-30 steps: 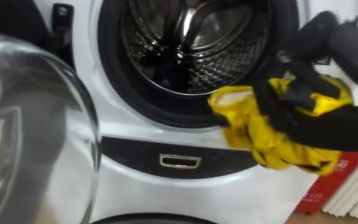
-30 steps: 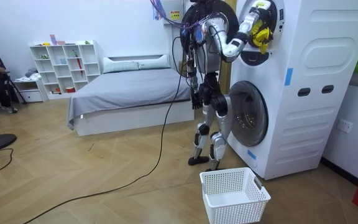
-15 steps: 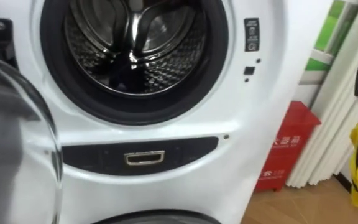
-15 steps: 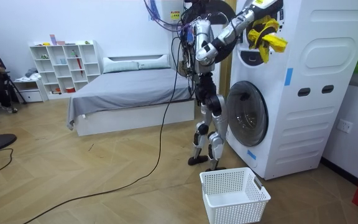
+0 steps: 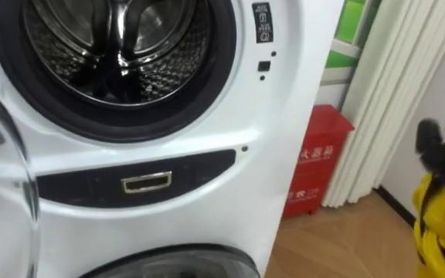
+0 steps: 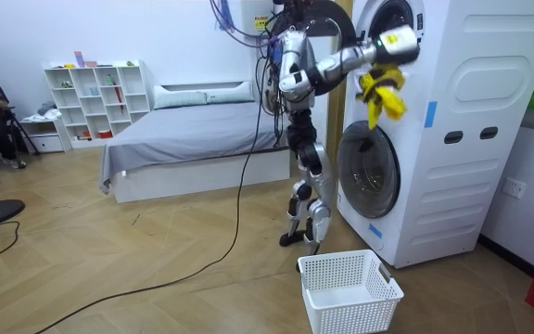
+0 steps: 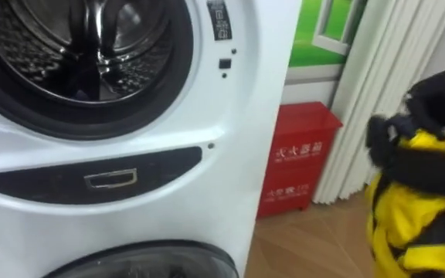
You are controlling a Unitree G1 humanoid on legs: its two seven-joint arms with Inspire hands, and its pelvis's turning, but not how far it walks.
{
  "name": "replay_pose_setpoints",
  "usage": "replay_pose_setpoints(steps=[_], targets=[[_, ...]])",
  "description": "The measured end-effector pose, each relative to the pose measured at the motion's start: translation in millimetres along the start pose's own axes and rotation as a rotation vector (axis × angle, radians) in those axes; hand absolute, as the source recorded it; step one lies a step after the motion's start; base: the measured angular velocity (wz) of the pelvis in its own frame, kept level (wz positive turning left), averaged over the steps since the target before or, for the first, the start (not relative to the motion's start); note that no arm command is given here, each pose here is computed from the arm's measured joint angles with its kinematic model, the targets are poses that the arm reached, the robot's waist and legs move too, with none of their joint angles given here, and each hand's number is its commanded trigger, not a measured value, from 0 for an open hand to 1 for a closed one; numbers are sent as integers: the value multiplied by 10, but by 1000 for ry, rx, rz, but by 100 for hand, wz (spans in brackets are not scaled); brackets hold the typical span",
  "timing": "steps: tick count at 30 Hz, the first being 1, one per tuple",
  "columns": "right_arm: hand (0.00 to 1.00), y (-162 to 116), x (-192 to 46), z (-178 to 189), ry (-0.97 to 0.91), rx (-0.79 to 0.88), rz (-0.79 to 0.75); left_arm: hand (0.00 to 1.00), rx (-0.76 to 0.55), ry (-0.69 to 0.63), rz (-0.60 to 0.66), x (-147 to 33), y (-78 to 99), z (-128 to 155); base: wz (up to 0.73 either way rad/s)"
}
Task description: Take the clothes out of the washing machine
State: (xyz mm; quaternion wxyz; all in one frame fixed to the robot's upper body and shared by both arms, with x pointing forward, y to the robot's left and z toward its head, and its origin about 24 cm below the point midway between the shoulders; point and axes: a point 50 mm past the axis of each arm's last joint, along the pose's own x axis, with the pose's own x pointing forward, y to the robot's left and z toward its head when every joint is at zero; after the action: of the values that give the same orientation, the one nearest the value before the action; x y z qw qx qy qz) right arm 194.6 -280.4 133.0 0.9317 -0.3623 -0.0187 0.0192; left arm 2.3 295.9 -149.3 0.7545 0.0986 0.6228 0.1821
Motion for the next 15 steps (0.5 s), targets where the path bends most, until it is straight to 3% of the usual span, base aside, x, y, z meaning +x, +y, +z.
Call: replay_pose_setpoints(steps=[4, 7, 12, 15], targets=[[100, 326, 64, -455, 191, 96, 106, 0, 58, -66, 9, 44, 7, 319, -9], [100, 701, 81, -759, 347, 163, 231, 0, 115, -144, -8, 57, -122, 644, -31], [100, 909, 148, -1111, 503, 228, 248, 0, 97, -185, -62, 46, -349, 843, -14], [100, 975, 195, -1213, 559, 188, 266, 0, 107, -175, -88, 39, -415, 788, -19]])
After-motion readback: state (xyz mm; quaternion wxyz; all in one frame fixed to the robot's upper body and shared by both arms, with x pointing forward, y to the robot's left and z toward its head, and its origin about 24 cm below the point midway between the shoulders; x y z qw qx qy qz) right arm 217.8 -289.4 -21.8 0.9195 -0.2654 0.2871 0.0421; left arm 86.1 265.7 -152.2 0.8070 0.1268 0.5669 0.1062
